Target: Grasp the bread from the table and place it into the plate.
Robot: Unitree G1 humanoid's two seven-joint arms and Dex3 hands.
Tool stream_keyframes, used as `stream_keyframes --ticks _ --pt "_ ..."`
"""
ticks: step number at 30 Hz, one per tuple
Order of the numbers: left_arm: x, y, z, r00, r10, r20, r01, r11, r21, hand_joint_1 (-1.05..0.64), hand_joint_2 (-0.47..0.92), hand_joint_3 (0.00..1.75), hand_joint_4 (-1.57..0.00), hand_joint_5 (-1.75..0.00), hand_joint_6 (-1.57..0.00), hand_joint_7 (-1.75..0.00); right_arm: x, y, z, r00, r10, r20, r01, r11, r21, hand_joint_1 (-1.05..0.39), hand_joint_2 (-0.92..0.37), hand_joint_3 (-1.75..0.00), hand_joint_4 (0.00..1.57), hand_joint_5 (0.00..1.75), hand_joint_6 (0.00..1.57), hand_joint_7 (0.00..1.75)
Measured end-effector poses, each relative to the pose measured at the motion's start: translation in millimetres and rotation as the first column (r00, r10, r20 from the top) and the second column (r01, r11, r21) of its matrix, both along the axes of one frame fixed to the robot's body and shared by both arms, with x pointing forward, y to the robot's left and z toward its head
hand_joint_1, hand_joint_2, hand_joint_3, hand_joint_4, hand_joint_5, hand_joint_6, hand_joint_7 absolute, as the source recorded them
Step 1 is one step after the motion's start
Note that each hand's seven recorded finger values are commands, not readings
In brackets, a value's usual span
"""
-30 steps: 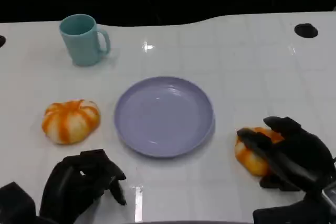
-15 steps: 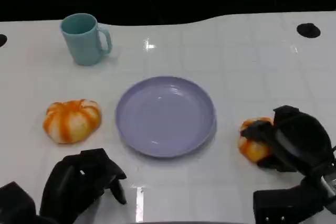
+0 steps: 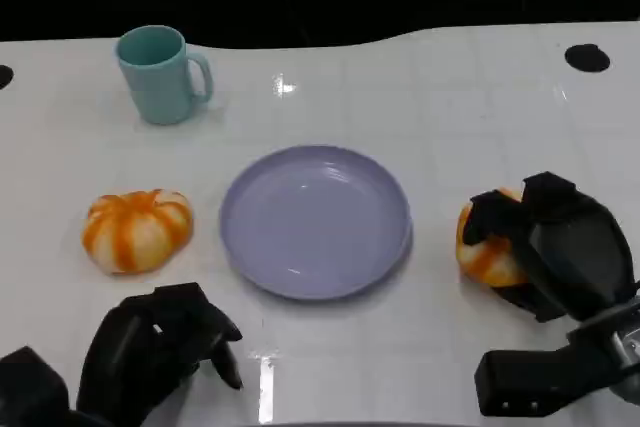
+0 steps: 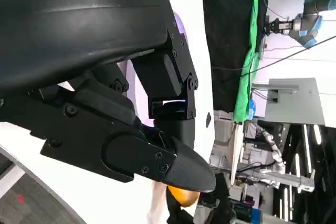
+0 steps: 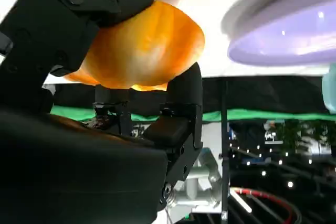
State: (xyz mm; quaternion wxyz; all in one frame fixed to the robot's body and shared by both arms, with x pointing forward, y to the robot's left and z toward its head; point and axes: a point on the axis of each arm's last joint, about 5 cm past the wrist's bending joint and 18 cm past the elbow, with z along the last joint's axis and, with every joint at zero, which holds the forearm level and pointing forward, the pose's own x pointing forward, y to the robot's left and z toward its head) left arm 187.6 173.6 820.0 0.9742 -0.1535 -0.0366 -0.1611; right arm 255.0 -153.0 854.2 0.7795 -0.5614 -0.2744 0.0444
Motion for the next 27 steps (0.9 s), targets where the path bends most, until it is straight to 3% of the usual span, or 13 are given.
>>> stream_keyframes --ticks 7,14,21,27 --pt "0 0 0.0 1.0 -0.001 0.0 0.001 1.0 0.0 -0.95 0.92 0.05 -1.15 -1.29 -1.21 -0.76 5.2 7.5 9.3 0.999 0.038 -0.01 -0.037 0.993 0.115 -0.09 -0.31 -1.35 0.99 1.75 0.75 1.74" --pt "0 0 -0.1 1.0 -0.001 0.0 0.001 1.0 0.0 -0.94 0.92 0.05 -1.14 -1.28 -1.21 -0.77 13.6 30.4 25.7 0.989 0.143 -0.025 -0.134 0.965 0.225 -0.13 -0.27 -1.43 0.98 1.75 0.73 1.75" --pt "0 0 -0.1 1.0 0.0 -0.001 0.0 1.0 0.0 -0.94 0.92 0.04 -1.15 -1.28 -1.21 -0.77 24.3 62.1 42.8 0.964 0.264 -0.037 -0.242 0.926 0.291 -0.14 -0.27 -1.44 0.98 1.75 0.78 1.68" --pt "0 0 -0.2 1.0 -0.001 -0.001 0.001 1.0 0.0 -0.94 0.92 0.05 -1.16 -1.27 -1.21 -0.77 28.0 87.4 45.5 0.943 0.327 -0.065 -0.29 0.901 0.324 -0.11 -0.26 -1.45 0.97 1.75 0.75 1.72"
